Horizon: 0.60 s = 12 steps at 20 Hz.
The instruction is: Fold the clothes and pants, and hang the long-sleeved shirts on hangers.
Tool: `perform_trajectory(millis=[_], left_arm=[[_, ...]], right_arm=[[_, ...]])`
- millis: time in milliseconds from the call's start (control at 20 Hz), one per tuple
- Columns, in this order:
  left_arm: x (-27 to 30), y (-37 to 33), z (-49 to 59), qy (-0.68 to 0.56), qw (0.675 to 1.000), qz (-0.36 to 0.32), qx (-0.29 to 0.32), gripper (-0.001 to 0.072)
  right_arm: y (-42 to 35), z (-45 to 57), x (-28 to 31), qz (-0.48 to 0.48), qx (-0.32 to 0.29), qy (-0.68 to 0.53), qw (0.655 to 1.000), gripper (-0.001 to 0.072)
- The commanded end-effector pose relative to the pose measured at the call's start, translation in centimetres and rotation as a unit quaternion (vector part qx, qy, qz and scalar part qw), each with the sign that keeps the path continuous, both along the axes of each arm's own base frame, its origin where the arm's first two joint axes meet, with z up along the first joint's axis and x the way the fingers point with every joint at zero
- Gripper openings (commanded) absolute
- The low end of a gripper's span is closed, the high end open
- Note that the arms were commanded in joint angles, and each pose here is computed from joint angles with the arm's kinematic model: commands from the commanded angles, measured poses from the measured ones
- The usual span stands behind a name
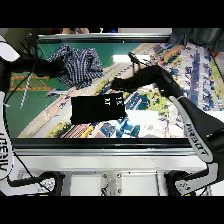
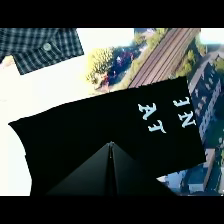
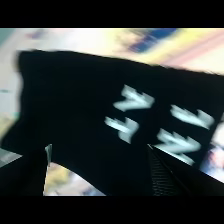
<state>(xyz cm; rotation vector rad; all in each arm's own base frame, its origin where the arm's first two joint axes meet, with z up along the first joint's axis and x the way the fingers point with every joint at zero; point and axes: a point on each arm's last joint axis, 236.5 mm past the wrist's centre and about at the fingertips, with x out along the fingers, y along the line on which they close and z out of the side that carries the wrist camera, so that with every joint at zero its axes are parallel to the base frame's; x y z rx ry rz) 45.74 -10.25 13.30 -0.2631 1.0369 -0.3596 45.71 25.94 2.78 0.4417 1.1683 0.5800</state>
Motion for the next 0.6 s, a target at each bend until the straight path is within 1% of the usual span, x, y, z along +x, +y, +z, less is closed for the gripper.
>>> perform_trajectory(millis=[0, 100, 150, 250, 350, 550], left_arm=[[-3.0, -3.8, -3.1, 0.012, 0.999, -0.033, 0.001, 0.0010], [-4.4, -6.0, -4.5, 0.016, 0.998, -0.053, 0.001, 0.0010], [-4.9, -6.9, -5.2, 0.020, 0.998, -0.063, 0.002, 0.0010], [-6.1, -8.3, -6.3, 0.034, 0.996, -0.081, 0.004, 0.0010], [-6.8, -9.0, -7.1, 0.042, 0.995, -0.090, 0.006, 0.0010], [-7.2, -9.1, -7.8, 0.051, 0.995, -0.091, 0.007, 0.0010]], right_arm=[[-8.4, -6.2, -2.9, -0.060, -0.014, 0.105, 0.993, 0.0656], [-9.7, -9.3, -3.4, -0.079, -0.016, 0.138, 0.987, 0.0658], [-9.3, -10.2, -3.4, -0.074, -0.008, 0.146, 0.986, 0.0660], [-7.0, -11.2, -3.5, -0.054, 0.031, 0.153, 0.986, 0.0660], [-5.1, -12.1, -3.4, -0.040, 0.056, 0.157, 0.985, 0.0659], [-1.9, -12.9, -2.5, -0.035, 0.066, 0.145, 0.987, 0.0660]])
